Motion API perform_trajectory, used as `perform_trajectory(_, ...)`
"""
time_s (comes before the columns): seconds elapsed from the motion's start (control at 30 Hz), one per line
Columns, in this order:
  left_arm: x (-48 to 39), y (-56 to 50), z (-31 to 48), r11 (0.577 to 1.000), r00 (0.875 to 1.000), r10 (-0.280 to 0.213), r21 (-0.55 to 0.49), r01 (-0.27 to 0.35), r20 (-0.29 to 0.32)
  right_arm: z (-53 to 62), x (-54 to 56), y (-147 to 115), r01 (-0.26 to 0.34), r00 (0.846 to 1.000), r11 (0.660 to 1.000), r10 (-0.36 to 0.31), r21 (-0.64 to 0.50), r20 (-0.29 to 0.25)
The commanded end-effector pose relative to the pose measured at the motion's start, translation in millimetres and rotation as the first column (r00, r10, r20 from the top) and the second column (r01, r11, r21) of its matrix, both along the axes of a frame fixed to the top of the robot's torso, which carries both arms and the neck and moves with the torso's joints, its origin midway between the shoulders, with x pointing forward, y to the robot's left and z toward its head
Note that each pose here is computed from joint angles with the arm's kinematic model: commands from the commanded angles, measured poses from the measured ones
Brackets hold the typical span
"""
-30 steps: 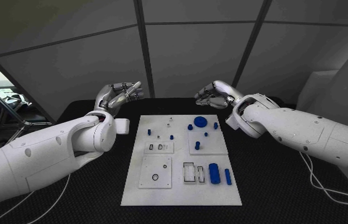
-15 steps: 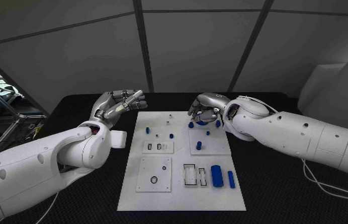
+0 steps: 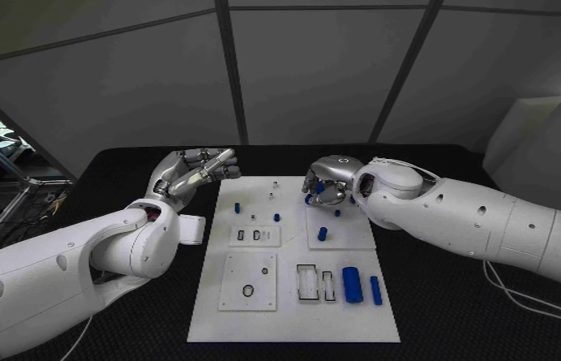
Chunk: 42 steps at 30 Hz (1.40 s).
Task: Assemble the parts on the task board
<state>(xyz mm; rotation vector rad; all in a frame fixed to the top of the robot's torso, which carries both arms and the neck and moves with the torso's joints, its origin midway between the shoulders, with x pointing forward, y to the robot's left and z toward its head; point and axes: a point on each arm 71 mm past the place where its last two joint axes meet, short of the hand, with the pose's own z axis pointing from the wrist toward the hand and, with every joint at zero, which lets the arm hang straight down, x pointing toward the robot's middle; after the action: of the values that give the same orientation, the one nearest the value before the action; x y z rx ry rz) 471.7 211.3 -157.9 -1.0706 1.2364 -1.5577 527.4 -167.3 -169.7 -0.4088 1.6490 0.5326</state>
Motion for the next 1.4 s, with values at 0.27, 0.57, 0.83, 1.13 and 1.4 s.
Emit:
perform_trajectory(0.27,-0.5,-0.7,1.7,1.000,1.000,-0.022,-0.001,0.022,0.005,1.3,2.7,0.8,0.015,0.999,0.998,-0.012,-0.067,0.049)
perform_trajectory(0.57,0.1,0.0,1.2,1.000,1.000,-0.023,0.000,0.023,0.001,0.4,2.5,5.0,0.005,0.999,0.997,-0.001,-0.077,0.042)
perform_trajectory(0.83,0.0,0.2,1.1,1.000,1.000,-0.026,0.000,0.026,-0.002,-1.6,4.4,5.8,0.004,1.000,0.996,-0.002,-0.088,0.028)
perform_trajectory(1.13,-0.1,0.5,0.9,1.000,1.000,-0.028,0.000,0.028,-0.005,-2.9,6.0,8.2,0.000,1.000,0.996,0.002,-0.092,0.023)
perform_trajectory(1.4,0.1,1.2,1.1,1.000,1.000,-0.027,0.001,0.028,-0.005,0.8,5.3,9.3,-0.001,0.998,0.998,0.005,-0.061,0.060)
